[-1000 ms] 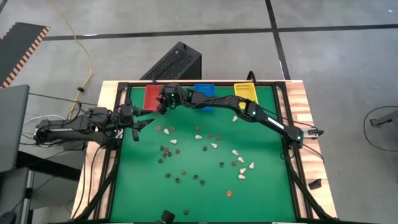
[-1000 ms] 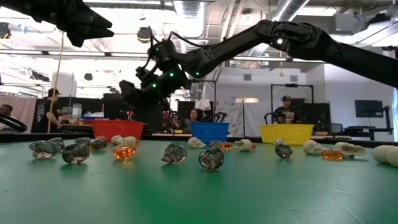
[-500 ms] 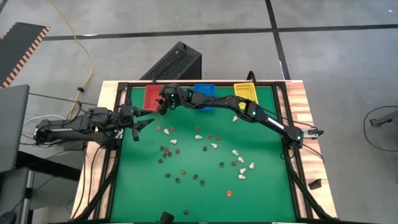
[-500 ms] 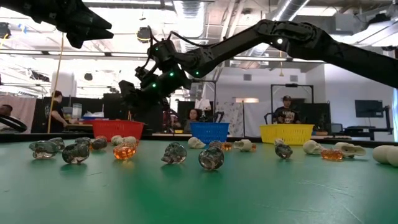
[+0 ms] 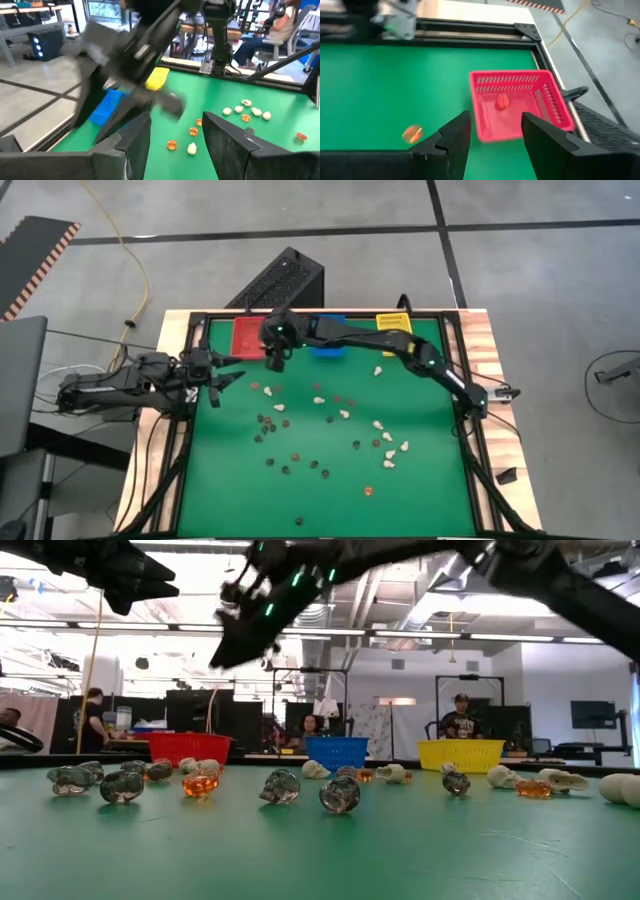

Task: Sort Halloween decoration
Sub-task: Put the orange pumpkin toy into the red bin

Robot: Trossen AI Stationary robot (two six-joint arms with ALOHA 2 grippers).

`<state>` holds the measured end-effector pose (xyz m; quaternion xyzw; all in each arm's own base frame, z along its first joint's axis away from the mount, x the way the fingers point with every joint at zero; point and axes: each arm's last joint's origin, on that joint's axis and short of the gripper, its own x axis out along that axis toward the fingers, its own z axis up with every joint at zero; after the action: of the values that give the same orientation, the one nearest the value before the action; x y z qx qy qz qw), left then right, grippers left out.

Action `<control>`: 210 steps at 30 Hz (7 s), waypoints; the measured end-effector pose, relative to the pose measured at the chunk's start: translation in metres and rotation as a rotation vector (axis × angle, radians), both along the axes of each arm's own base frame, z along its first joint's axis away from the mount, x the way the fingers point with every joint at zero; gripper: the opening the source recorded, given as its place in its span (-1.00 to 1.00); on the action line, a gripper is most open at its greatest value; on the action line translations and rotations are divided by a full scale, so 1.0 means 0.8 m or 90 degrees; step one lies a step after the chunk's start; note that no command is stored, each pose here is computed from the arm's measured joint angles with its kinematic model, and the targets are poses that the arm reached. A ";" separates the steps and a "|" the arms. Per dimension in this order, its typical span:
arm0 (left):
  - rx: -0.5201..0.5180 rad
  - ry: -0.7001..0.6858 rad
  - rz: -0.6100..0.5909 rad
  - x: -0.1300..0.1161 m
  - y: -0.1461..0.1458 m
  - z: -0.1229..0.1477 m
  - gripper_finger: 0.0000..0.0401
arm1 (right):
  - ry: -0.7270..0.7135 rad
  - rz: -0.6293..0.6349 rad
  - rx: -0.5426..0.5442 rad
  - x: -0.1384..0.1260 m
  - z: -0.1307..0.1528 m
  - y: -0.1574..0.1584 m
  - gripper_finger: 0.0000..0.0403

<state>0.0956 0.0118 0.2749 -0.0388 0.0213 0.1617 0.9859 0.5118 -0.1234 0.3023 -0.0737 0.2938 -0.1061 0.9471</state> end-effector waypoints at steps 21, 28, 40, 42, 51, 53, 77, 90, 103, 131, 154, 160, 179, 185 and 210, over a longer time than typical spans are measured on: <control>-0.023 0.008 0.002 -0.027 -0.001 -0.007 -0.16 | 0.232 -0.123 0.097 -0.282 0.143 0.091 -0.27; -0.048 0.022 0.004 -0.027 -0.001 -0.012 -0.16 | 0.114 -0.157 0.113 -0.341 0.088 0.136 -0.28; -0.086 0.050 0.020 -0.028 -0.001 -0.020 -0.16 | 0.078 -0.189 0.171 -0.346 -0.047 0.172 -0.25; -0.085 0.049 0.022 -0.028 0.000 -0.020 -0.16 | 0.090 -0.182 0.167 -0.341 -0.070 0.177 -0.19; -0.085 0.049 0.025 -0.028 0.000 -0.020 -0.16 | 0.077 -0.183 0.101 -0.321 -0.142 0.178 0.14; -0.084 0.049 0.033 -0.028 0.000 -0.020 -0.16 | 0.047 -0.161 0.090 -0.316 -0.155 0.179 0.17; -0.085 0.048 0.051 -0.028 0.001 -0.021 -0.16 | -0.003 -0.167 0.096 -0.298 -0.252 0.176 0.11; -0.085 0.048 0.056 -0.028 0.001 -0.021 -0.16 | 0.010 -0.177 0.104 -0.299 -0.259 0.176 -0.42; -0.085 0.048 0.056 -0.028 0.001 -0.021 -0.16 | -0.038 -0.190 0.101 -0.299 -0.230 0.174 -0.40; -0.080 0.048 0.072 -0.029 0.002 -0.021 -0.16 | -0.193 -0.156 0.017 -0.137 -0.136 0.091 -0.41; -0.080 0.051 0.074 -0.029 0.002 -0.021 -0.16 | -0.304 -0.101 0.025 0.014 -0.122 0.029 -0.41; -0.079 0.052 0.075 -0.029 0.002 -0.021 -0.16 | -0.305 -0.099 0.035 0.040 -0.132 0.014 -0.41; -0.080 0.052 0.073 -0.029 0.002 -0.021 -0.16 | -0.292 -0.193 0.150 0.072 -0.162 -0.038 -0.41; -0.080 0.052 0.073 -0.029 0.002 -0.021 -0.16 | -0.291 -0.198 0.149 0.071 -0.162 -0.041 -0.33; -0.079 0.052 0.074 -0.029 0.002 -0.021 -0.16 | -0.264 -0.200 0.149 0.070 -0.167 -0.040 -0.03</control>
<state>0.0724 0.0136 0.2578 -0.0946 0.0696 0.2185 0.9687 0.5677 -0.1553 0.1689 0.1062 0.1121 -0.2299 0.9609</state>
